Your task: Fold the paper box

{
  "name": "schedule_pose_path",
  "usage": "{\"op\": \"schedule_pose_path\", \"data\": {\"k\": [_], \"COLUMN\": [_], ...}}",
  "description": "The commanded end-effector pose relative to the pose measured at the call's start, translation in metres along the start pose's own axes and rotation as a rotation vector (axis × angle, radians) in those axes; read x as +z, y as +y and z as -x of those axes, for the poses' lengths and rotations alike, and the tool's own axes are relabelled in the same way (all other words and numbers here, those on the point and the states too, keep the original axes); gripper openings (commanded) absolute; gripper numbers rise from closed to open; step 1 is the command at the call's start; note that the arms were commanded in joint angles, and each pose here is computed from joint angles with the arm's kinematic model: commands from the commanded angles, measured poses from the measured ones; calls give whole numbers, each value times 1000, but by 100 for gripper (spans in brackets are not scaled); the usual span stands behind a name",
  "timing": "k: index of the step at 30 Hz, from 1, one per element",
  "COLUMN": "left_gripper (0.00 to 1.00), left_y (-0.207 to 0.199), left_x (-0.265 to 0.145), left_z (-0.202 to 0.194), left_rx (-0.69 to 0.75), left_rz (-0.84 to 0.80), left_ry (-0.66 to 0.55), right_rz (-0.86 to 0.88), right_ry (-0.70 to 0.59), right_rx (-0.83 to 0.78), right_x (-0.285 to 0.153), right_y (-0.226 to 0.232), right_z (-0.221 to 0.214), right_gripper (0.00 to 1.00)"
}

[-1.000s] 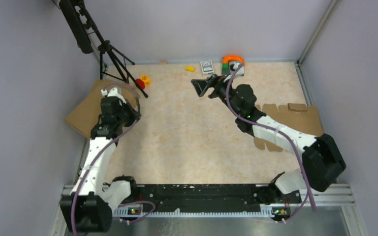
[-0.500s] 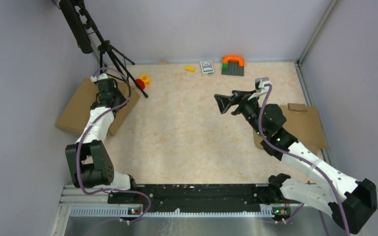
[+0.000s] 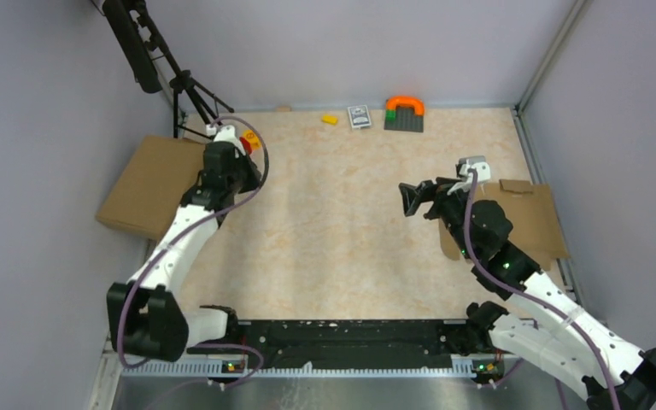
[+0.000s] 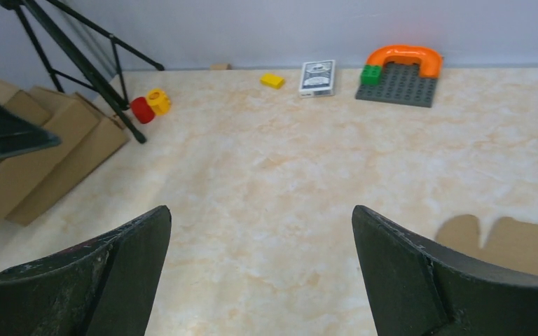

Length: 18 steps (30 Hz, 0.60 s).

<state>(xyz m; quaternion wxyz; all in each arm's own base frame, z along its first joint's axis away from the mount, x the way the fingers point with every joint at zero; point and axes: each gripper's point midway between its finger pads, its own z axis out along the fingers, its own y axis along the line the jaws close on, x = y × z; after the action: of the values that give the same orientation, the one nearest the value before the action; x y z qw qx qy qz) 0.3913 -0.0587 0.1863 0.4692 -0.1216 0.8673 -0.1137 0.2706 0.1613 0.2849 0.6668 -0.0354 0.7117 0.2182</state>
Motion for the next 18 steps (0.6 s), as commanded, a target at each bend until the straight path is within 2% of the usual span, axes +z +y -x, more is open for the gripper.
{"op": "schedule_pose_path", "data": {"k": [1,3,4,7,8,9,12,14,16,18], "left_gripper": [11,24,35,73,92,98,99,99,99,98], "left_y": [-23,-19,-18,-15,-13,-10,16,38,41,42], "left_x": [-43,-51,-54,-57,-55,-53,-41,-32,-23,-15], "left_z": [0,-7,-10,-18,-23,-25,-33,-36,-42,-44], "left_rx": [48,60,63,66,70,75,131,193,266,309], "left_rz": [-100,-105,-108,-130,-138,-138,-39,60,49,41], "left_ry": [-108,-129,-139,-179,-198,-225,-282,-314,-340,-378], "right_rz": [-166,-233,-263,-379,-377,-360,-420,-470,-504,-511], "right_ry": [17,16,17,-18,-30,-78,-93,-28,0,-28], "right_rx": [-107,-92,-77,26,38,32,-50,-119,-167,-184], "right_x": [-8,-8,-7,-4,-2,1,-2,-1,-3,-5], "right_y": [-41,-59,-69,-107,-115,-119,-144,-160,-173,-181], "right_z": [-6,-10,-14,-23,-29,-27,-48,-65,-80,-88], "right_gripper": [99,99,99,99,98,97,98,99,99,99]}}
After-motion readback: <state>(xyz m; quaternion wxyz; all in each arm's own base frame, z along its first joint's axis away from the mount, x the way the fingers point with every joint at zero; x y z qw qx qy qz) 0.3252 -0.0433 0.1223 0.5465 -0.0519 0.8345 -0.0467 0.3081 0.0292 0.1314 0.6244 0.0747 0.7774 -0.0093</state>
